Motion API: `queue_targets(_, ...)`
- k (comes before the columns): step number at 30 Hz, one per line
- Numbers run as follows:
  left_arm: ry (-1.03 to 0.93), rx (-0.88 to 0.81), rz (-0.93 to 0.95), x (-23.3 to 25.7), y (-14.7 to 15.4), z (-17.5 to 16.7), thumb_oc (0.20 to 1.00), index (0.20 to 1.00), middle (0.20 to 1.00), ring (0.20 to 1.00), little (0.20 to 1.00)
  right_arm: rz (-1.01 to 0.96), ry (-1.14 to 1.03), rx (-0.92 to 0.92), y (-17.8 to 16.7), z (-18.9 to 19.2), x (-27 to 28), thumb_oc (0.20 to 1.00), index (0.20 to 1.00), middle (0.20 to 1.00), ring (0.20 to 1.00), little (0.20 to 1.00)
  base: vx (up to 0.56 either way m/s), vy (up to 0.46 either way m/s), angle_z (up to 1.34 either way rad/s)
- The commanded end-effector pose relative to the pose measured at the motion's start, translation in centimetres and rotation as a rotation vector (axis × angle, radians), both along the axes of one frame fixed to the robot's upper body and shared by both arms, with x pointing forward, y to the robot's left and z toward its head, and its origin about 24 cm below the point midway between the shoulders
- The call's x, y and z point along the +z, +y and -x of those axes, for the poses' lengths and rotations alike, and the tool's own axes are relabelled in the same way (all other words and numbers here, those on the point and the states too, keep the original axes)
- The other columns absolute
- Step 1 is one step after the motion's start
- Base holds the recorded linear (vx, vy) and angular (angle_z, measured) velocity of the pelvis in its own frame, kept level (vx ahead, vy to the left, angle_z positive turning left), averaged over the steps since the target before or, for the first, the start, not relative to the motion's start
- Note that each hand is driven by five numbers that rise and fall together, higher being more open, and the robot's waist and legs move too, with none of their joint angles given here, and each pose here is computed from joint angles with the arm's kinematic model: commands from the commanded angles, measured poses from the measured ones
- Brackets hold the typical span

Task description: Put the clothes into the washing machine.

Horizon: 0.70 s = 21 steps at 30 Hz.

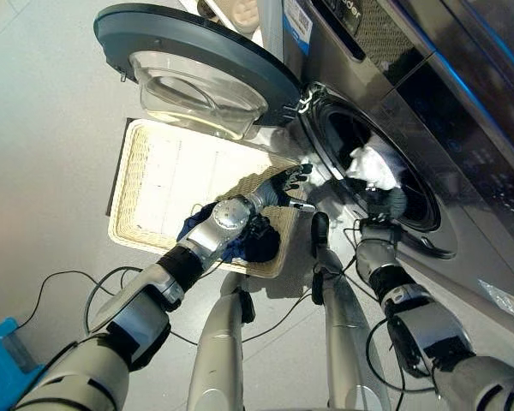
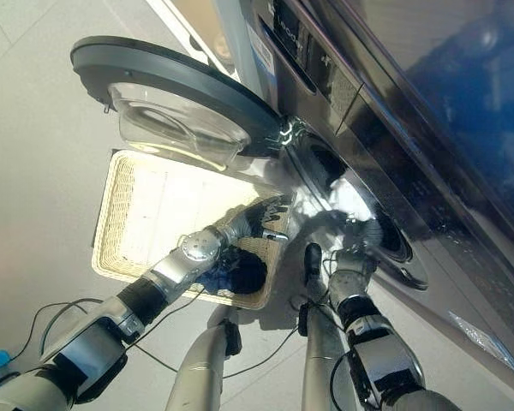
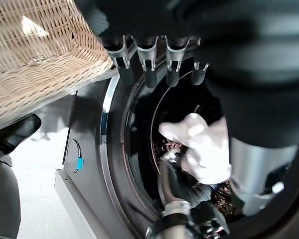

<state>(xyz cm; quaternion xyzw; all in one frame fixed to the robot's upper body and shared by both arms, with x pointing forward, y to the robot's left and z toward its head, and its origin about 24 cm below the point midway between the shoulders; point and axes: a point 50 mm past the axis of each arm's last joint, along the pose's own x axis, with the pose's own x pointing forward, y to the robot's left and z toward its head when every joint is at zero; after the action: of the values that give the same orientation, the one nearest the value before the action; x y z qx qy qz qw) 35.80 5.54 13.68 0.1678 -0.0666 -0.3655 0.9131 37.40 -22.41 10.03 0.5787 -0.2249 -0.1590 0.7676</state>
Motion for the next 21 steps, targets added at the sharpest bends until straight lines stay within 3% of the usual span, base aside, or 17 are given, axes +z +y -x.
queue_targets(1,-0.047,-0.087,0.106,1.7,-2.3,1.0,1.000,1.000,1.000,1.000,1.000,0.021,-0.151,-0.093,-2.2,-0.3,3.8,0.200,0.200,0.200,0.200,0.200,0.00,-0.032,0.03)
queue_targets(9,-0.058,-0.082,0.098,2.0,-1.8,0.8,1.000,1.000,1.000,1.000,1.000,-0.071,-0.165,-0.212,-5.3,-0.2,5.7,0.200,0.200,0.200,0.200,0.200,0.00,-0.043,0.03)
queue_targets(21,-0.082,-0.073,0.136,2.9,-1.2,0.8,1.000,1.000,1.000,1.000,1.000,-0.254,-0.195,-0.283,-7.2,-0.3,7.6,0.213,0.213,0.213,0.213,0.213,0.01,-0.030,0.07)
